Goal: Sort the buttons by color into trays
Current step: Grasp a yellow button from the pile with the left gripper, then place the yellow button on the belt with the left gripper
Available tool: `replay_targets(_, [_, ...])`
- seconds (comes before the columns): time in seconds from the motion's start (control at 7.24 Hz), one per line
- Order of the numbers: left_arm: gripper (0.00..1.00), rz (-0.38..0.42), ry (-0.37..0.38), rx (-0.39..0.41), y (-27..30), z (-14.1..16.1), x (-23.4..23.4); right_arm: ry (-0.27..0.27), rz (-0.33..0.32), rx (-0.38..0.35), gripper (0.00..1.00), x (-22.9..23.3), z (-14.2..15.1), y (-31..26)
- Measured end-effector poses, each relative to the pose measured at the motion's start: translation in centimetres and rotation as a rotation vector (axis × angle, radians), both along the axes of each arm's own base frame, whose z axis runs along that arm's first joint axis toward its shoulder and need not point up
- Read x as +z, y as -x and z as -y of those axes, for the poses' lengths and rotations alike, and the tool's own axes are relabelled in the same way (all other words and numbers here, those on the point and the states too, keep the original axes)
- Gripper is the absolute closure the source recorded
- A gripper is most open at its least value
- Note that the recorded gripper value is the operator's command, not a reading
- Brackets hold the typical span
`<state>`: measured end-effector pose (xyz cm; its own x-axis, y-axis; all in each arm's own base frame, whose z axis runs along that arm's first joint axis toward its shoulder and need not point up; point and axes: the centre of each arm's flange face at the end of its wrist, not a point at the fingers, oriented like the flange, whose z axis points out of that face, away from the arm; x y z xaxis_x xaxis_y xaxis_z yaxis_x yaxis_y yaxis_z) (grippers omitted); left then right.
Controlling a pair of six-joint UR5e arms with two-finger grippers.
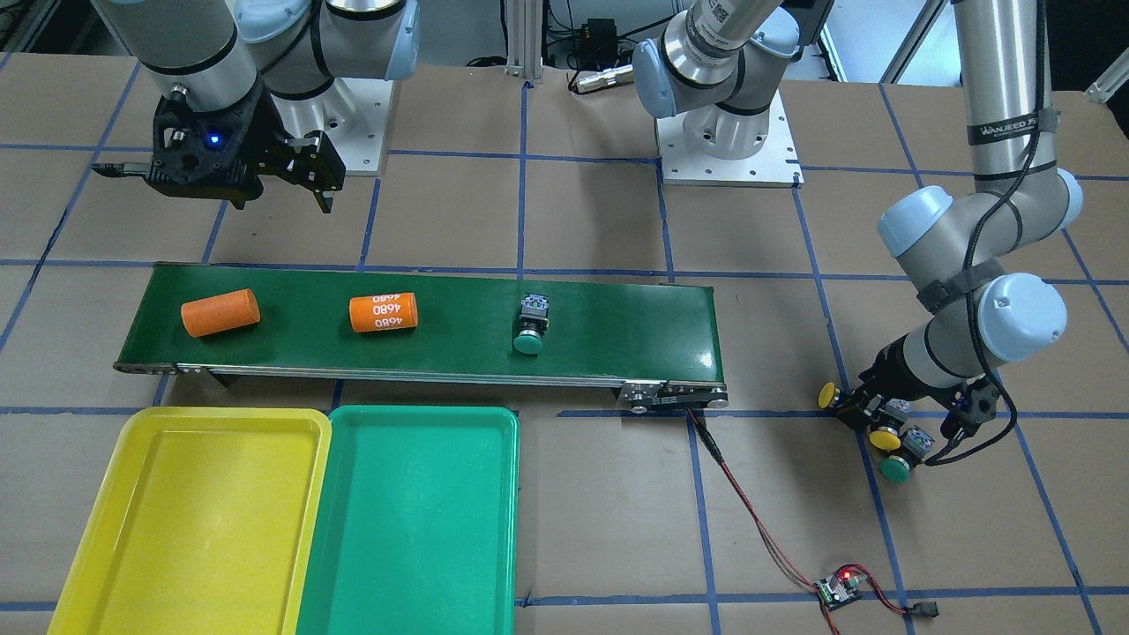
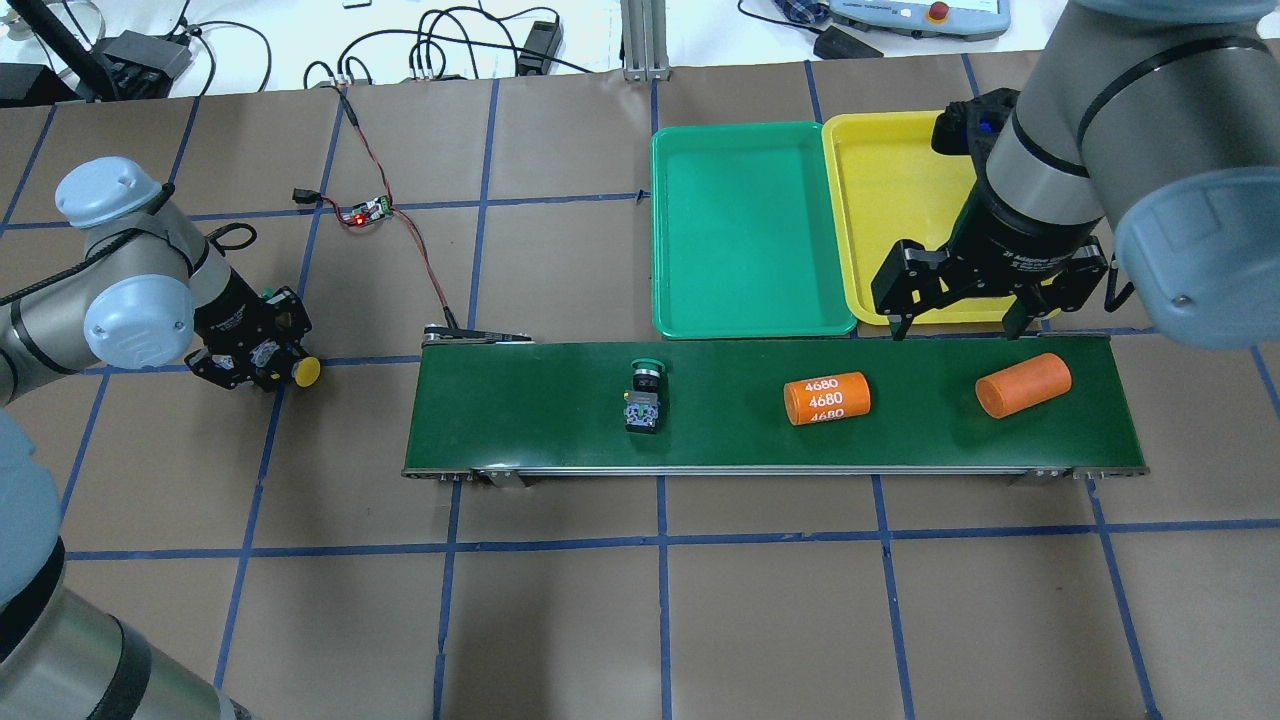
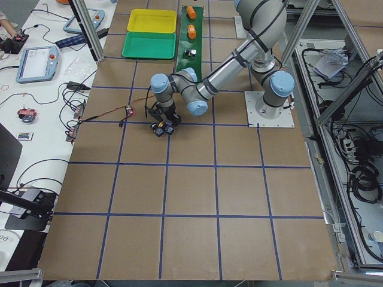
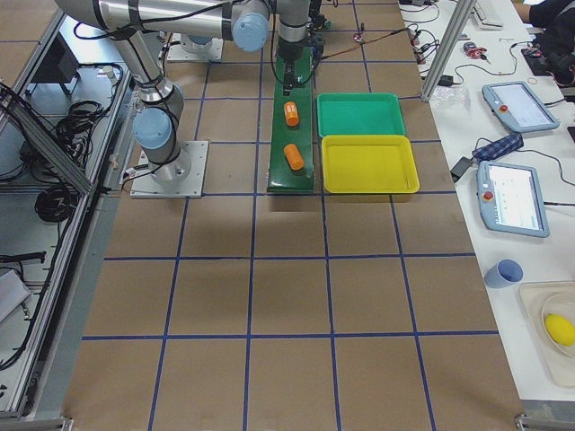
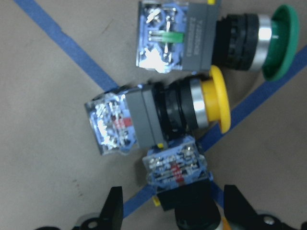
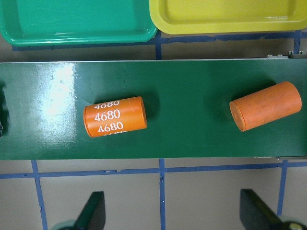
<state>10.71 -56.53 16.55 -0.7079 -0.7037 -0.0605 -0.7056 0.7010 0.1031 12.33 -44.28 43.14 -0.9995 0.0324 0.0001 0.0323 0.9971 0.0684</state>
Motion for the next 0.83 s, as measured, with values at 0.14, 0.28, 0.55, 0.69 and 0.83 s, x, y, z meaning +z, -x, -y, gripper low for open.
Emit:
replay_targets(0.14, [1.00,-0.002,0.006,-0.033,-0.1,0.2,-0.3,0.008,0.000,-0.003,0.00,-0.1,0.2,0.0])
replay_targets(0.28, [1.00,-0.003,0.011,-0.071,-0.1,0.5,0.2,0.015,0.003,-0.004,0.00,-0.1,0.3,-0.1])
replay_targets(0.55, [1.00,-0.040,-0.035,-0.163,1.4,1.5,4.5,-0.005,0.012,0.002,0.00,-1.3,1.2,-0.3])
replay_targets(0.69, [1.00,-0.057,-0.049,-0.220,3.7,1.4,7.5,-0.022,0.013,0.002,0.00,-2.4,1.9,-0.4])
replay_targets(0.83, [1.00,-0.079,-0.046,-0.313,7.5,0.7,10.0,-0.029,0.012,0.002,0.00,-3.0,2.4,-0.4])
